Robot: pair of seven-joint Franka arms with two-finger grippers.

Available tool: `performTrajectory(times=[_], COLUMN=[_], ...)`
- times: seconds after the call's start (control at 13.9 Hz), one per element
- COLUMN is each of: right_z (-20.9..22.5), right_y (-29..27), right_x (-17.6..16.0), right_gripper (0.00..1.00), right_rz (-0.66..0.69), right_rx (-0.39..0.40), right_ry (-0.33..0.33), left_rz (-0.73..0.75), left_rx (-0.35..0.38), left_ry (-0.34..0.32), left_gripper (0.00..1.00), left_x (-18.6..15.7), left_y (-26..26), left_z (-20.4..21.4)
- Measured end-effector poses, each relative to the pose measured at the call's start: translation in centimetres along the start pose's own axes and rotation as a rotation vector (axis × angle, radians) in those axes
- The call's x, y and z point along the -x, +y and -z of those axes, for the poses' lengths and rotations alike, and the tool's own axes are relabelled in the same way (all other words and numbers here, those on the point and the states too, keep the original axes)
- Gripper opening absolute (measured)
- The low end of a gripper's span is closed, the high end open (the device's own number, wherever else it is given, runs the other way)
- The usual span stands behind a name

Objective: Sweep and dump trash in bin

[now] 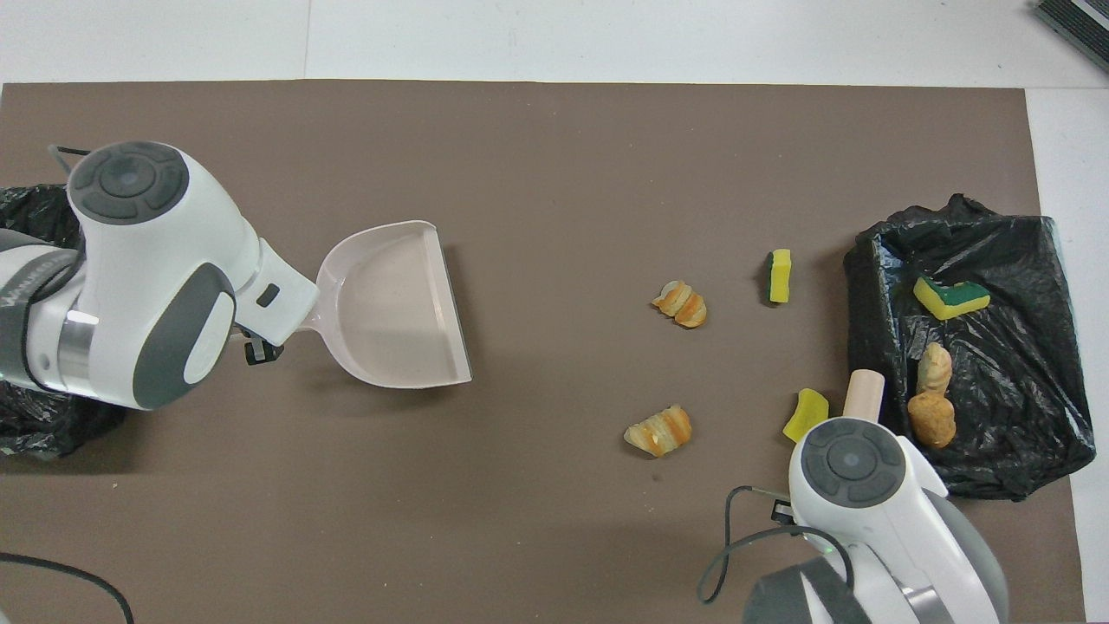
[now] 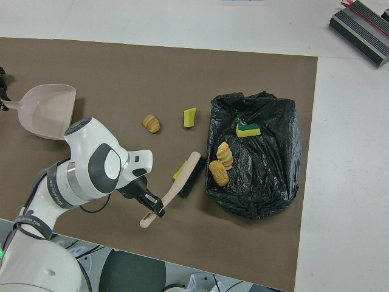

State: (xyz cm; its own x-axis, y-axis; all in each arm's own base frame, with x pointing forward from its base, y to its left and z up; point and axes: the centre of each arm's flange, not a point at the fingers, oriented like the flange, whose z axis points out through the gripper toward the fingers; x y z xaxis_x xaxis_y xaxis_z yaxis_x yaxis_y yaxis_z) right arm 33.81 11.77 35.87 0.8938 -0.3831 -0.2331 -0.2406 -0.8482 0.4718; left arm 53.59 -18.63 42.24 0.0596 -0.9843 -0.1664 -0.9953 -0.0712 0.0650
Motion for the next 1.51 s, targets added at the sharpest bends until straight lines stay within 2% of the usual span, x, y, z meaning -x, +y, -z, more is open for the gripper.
performTrajectory(times=[0.14,0.43,0.65,0.79,0.94,1.08,1.23,1.51], right_z=[-0.9,-1.1,1.3,3.5,4.8,5.4,5.7,7.4], right_y=[-0.6,-3.7,-6.5,-8.6,-11.1,-14.6,-17.4,-19.8], right_x=[-0.2,-0.8,-1.2,-1.5,-1.1,0.4,2.6,6.3], right_gripper=[0.26,0.26,0.26,0.26,0.26,0.26,0.26,0.26], right_rz=[0.023,0.101,0.125,0.136,0.164,0.203,0.255,0.356], right_rx=[-0.009,-0.131,-0.196,-0.268,-0.307,-0.35,-0.356,-0.371], right_ry=[0.005,-0.008,-0.014,-0.035,-0.054,-0.061,-0.047,-0.022], left_rz=[-0.045,-0.12,-0.118,-0.094,-0.063,-0.023,-0.001,0.001], left_rx=[-0.021,-0.044,-0.057,-0.068,-0.075,-0.079,-0.083,-0.095], left_ry=[0.004,0.01,0.014,0.022,0.026,0.027,0.03,0.044], left_gripper=[0.31,0.31,0.31,0.31,0.31,0.31,0.31,0.31], left_x=[-2.2,-5.9,-8.4,-9.7,-10.8,-12.3,-13.0,-13.1], left_y=[1.2,4.9,8.8,10.8,12.3,13.9,14.6,14.4], left_z=[0.2,-1.7,-3.1,-3.9,-4.2,-4.4,-4.5,-4.4])
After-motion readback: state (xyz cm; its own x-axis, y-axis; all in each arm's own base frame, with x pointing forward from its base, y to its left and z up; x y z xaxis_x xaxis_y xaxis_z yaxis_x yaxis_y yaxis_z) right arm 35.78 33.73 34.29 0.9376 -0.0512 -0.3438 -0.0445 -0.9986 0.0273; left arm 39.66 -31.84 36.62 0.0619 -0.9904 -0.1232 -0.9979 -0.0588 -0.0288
